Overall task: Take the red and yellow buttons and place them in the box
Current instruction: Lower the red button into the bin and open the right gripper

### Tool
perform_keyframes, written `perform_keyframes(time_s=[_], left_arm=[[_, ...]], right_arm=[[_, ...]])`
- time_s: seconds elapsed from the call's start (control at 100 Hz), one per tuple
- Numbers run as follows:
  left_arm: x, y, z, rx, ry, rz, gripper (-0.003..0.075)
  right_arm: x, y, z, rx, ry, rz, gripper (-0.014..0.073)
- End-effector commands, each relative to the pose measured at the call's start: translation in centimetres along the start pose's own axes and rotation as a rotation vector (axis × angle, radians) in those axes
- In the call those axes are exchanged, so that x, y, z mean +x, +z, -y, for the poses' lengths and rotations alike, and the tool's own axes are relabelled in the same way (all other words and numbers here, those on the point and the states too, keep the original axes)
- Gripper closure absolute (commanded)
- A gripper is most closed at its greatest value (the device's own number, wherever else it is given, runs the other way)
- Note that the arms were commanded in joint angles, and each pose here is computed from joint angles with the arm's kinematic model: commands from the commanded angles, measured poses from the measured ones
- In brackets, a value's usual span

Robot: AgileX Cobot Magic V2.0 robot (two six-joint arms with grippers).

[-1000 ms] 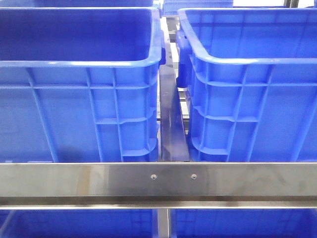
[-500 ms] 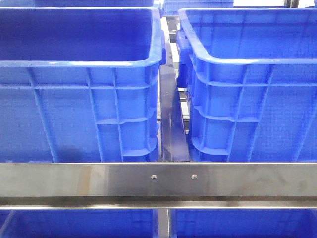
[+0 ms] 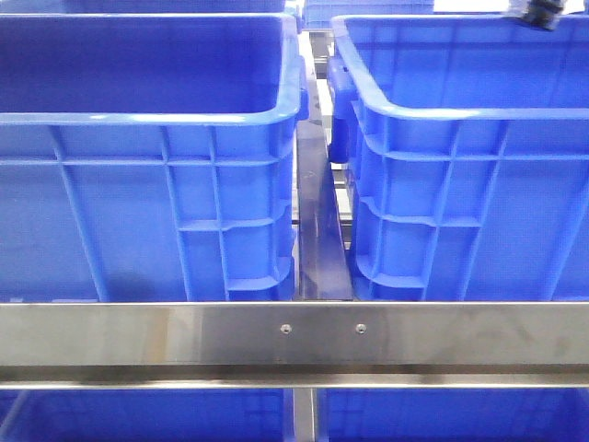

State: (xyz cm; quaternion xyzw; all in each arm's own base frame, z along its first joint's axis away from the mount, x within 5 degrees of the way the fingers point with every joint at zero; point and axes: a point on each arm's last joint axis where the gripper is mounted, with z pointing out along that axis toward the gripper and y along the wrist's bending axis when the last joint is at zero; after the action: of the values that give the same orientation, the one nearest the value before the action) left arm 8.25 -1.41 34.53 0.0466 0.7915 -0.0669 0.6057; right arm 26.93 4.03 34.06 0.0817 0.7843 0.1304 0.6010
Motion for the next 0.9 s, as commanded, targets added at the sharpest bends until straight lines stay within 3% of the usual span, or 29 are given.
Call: perform_keyframes(time_s=[0.0, 0.32, 0.62, 0.89], left_arm=[[-1.5, -0.4, 0.1, 0.003, -0.009, 0.105, 0.0739], [-1.5, -0.4, 0.1, 0.003, -0.009, 0.105, 0.0739], [-1.5, -0.4, 0.1, 0.003, -0.009, 0.105, 0.0739], [-1.5, -0.4, 0.1, 0.003, -0.009, 0.105, 0.0739]], right_arm=[[-2.1, 0.7, -0.5, 0.006, -0.076, 0.053, 0.0435], [-1.3, 8.9, 0.9, 0.188, -0.240, -0.003, 0.0435], [0.0, 14.5, 0.9, 0.186, -0.246, -0.047, 0.0435], [1.2, 17.2, 1.1, 0.184, -0.247, -0.076, 0.0435]])
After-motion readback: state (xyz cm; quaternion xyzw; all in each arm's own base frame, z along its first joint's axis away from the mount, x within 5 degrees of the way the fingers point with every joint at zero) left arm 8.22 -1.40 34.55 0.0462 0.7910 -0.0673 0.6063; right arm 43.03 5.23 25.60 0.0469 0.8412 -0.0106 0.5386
